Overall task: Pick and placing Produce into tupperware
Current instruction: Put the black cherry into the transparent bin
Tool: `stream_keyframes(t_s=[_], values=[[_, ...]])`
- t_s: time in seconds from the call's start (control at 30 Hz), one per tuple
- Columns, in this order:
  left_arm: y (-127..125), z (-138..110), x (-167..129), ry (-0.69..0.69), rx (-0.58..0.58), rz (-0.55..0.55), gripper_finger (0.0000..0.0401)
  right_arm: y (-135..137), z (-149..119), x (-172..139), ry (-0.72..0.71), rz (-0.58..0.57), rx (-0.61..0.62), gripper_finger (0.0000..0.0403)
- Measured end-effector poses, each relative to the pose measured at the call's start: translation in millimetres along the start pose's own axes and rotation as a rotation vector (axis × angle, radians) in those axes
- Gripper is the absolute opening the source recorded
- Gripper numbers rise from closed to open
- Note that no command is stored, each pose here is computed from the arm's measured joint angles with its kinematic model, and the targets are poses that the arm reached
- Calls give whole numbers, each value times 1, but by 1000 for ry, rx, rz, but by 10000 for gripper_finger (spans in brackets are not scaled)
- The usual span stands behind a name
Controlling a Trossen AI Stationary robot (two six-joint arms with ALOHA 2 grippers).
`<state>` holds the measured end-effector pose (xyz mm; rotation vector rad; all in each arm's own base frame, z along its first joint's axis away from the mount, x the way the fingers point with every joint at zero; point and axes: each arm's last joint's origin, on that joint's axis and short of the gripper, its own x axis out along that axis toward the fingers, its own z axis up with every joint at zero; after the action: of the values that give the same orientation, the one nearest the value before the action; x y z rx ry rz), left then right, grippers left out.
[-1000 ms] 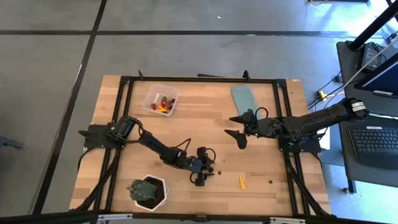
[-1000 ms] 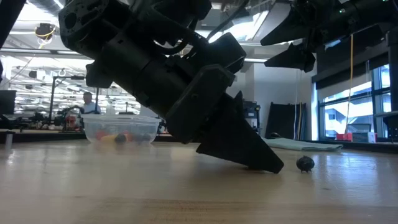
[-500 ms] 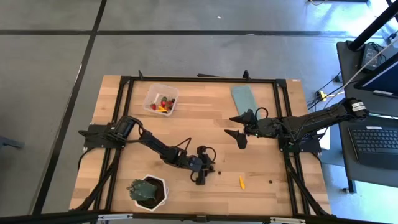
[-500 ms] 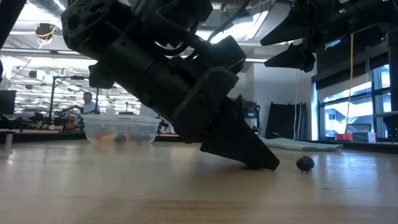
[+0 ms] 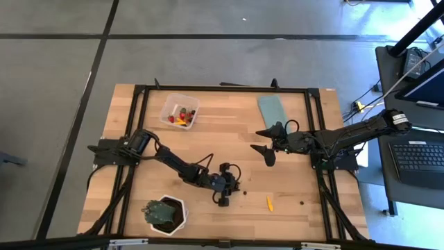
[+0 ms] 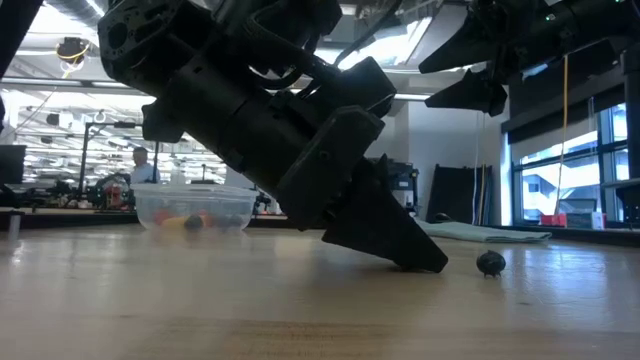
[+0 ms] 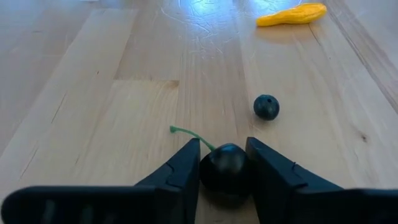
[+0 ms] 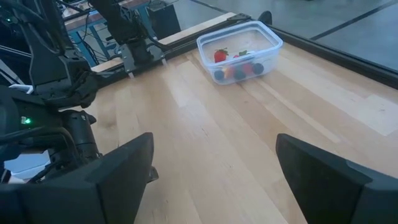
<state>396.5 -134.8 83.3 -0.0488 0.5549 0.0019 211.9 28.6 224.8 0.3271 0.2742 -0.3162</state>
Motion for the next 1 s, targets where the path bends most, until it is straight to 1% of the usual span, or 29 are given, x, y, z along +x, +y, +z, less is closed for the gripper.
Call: stream_keyframes(t_s=[0.07,0.13,0.2,0.33,0.4,0.5,0.63,0.7,0.8,0.9,1.0], values=[[0,2,-2,0,3,9,111,0,0,0,0,0,0,339],[4,9,-7,1,8,15,112,0,0,0,0,0,0,339],[10,25,-15,-32,1,16,106,0,0,0,0,0,0,339],[30,66,-43,-88,1,58,103,0,0,0,-1,0,1,339],[42,87,-62,-113,5,87,103,0,0,0,-2,1,1,339],[64,118,-102,-140,11,160,103,0,0,0,-2,1,0,339],[93,144,-162,-137,21,306,107,0,0,0,-3,1,-3,339],[108,151,-196,-130,13,381,105,0,0,0,-3,1,-3,339],[129,151,-244,-91,-25,509,103,0,0,0,-3,1,-4,339],[146,141,-284,-37,-93,613,103,0,0,0,-6,-6,-5,339],[161,127,-310,51,-172,688,105,-1,1,0,-14,-23,-15,339]])
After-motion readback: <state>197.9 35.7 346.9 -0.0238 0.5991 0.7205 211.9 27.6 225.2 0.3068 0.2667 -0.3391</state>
